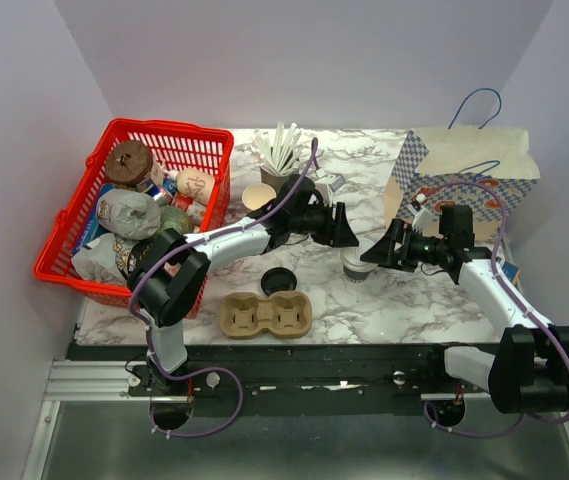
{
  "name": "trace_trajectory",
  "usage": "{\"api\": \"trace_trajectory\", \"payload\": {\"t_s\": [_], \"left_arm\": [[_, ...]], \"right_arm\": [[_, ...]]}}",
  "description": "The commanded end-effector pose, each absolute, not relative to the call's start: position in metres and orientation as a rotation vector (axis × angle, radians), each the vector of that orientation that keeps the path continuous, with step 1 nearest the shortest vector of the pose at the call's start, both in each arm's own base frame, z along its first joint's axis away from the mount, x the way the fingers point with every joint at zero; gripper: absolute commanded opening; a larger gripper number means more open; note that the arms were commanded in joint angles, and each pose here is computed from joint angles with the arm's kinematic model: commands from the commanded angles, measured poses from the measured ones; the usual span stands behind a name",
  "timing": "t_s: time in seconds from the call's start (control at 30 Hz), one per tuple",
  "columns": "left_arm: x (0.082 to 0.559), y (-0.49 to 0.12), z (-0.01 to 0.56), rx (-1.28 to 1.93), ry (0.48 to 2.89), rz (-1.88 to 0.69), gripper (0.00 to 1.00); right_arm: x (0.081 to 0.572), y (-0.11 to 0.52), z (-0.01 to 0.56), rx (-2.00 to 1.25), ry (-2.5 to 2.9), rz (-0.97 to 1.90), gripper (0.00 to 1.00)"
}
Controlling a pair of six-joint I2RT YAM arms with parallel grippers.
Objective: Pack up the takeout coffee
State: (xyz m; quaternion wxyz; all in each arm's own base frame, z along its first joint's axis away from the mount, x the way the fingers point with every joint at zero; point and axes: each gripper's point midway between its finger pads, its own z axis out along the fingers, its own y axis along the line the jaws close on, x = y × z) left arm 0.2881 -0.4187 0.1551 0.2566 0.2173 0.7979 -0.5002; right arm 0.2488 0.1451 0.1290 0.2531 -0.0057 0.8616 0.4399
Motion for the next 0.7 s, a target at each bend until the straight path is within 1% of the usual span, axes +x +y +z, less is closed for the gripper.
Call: {"api": "trace_trajectory", "payload": {"t_s": [0.0, 0.27, 0.67], "left_arm": [[0.289, -0.424, 0.181, 0.588, 2.1, -1.375, 0.56], [0.292, -0.428, 0.189, 0.573, 2.084, -1.392, 0.56], [0.295, -0.432, 0.193, 0.566, 2.071, -1.406, 0.56]], "right_arm": [[0.26, 0.141, 0.136, -0.001, 2.322, 1.162, 0.99], [0.261, 0.139, 0.133, 0.019, 2.327, 1.146, 0.98], [0.263, 0.141, 0.133, 0.021, 2.319, 1.168, 0.92]]}}
